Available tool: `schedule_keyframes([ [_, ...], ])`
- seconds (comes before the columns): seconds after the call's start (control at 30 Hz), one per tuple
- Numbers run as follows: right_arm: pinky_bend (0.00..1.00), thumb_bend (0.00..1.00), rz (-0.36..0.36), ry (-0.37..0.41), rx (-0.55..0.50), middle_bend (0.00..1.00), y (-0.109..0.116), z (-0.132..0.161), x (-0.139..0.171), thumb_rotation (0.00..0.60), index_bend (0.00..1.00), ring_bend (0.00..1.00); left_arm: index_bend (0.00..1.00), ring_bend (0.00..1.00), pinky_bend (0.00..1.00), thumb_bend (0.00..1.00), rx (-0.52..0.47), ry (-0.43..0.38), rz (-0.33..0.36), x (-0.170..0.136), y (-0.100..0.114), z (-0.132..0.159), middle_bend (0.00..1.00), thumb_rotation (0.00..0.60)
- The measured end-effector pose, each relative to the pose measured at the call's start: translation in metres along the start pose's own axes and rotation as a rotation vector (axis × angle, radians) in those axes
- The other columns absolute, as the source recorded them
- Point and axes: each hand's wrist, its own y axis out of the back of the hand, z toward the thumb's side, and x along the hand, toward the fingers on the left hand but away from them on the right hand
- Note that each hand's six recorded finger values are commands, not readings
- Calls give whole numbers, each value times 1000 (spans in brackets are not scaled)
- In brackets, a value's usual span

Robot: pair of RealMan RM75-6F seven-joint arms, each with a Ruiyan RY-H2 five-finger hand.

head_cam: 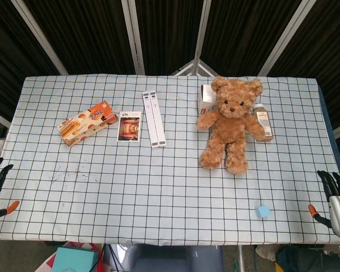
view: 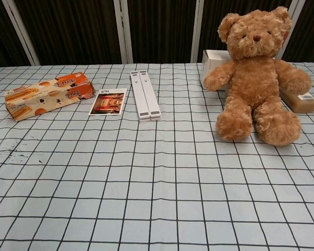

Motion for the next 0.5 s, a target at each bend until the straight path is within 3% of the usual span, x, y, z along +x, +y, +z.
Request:
schedule_keyframes([
  [0.5,0,292,8,-11,-11,120,-1,-3,1,600,27,44,133,0,30,243,-11,-24,33,-6,7,3,0,600],
])
